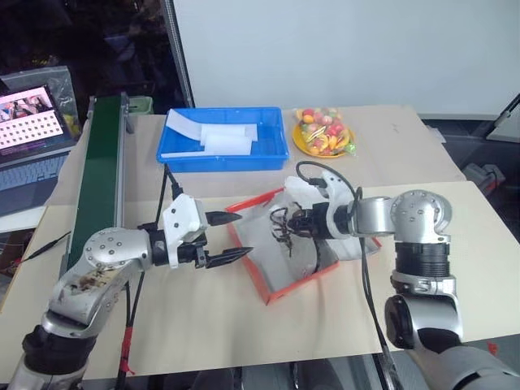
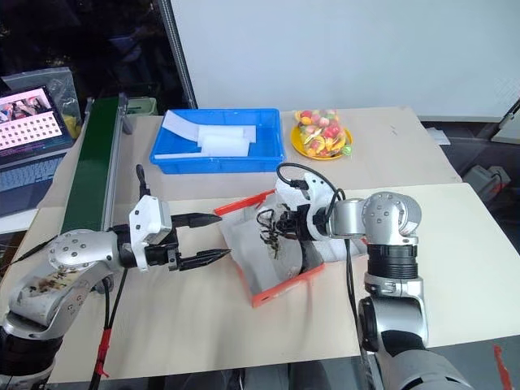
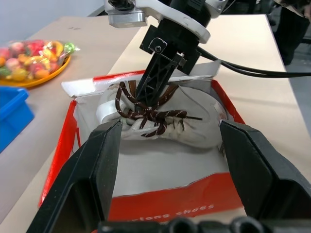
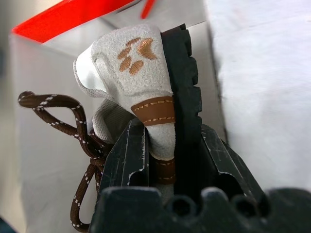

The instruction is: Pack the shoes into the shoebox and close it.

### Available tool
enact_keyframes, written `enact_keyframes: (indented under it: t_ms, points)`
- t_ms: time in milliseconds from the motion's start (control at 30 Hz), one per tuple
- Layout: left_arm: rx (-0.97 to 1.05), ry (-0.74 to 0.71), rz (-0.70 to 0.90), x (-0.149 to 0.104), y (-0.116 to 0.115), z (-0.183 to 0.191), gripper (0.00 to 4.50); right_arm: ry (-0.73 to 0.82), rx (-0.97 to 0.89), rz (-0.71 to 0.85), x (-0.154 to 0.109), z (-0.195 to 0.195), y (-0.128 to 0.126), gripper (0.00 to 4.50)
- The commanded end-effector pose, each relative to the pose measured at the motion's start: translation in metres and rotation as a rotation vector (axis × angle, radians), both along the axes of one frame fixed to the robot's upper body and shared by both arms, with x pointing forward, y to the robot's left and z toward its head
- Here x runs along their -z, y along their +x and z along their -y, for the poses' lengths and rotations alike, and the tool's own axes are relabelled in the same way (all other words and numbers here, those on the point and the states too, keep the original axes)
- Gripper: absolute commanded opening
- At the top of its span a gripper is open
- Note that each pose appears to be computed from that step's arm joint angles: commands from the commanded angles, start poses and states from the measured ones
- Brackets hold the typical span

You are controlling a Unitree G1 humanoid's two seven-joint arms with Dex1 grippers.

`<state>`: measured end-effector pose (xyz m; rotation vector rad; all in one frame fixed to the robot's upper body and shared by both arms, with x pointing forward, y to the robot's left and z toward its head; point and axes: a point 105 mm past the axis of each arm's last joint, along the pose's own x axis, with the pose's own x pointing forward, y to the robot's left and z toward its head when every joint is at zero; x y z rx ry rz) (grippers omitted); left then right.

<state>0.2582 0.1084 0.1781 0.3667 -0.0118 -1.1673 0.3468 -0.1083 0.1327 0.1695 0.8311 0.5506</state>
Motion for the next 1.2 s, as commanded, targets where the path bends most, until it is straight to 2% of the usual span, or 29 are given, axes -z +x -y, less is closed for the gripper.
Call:
enact_keyframes:
  t_ms: [33, 133, 233, 300, 400, 567, 833, 1000, 1133, 1200]
  points:
    - [0.014, -0.013, 0.035, -0.006, -0.005, 0.005, 3.4, -0.06, -0.045, 0.084, -0.019, -0.001, 0.004, 0.87]
    - [0.005, -0.025, 0.04, -0.009, -0.004, 0.006, 3.4, -0.164, -0.097, 0.107, -0.004, 0.001, 0.004, 0.87]
    - [0.0, -0.026, 0.04, -0.009, -0.004, 0.007, 3.4, -0.193, -0.109, 0.086, 0.012, 0.004, 0.004, 0.87]
    - [-0.002, -0.025, 0.043, -0.009, -0.003, 0.007, 3.45, -0.204, -0.107, 0.082, 0.018, 0.008, 0.006, 1.78]
    - [-0.003, -0.025, 0.047, -0.01, -0.003, 0.007, 3.45, -0.191, -0.09, 0.074, 0.021, 0.012, 0.01, 2.65]
    - [-0.003, -0.028, 0.046, -0.01, -0.003, 0.007, 3.45, -0.18, -0.082, 0.115, 0.01, 0.009, 0.016, 4.39]
    - [-0.02, -0.024, 0.058, -0.008, 0.001, 0.005, 3.45, -0.051, -0.061, 0.265, -0.053, -0.01, 0.023, 4.46]
    - [-0.098, -0.046, 0.078, -0.01, 0.012, -0.001, 3.45, 0.012, -0.013, 0.326, -0.077, -0.018, 0.023, 4.46]
    - [-0.5, -0.135, 0.152, -0.021, 0.059, -0.037, 3.45, 0.131, 0.032, 0.48, -0.106, -0.032, 0.022, 4.46]
    - [-0.805, -0.222, 0.215, -0.036, 0.08, -0.069, 3.45, 0.101, -0.022, 0.708, -0.126, -0.044, 0.011, 4.46]
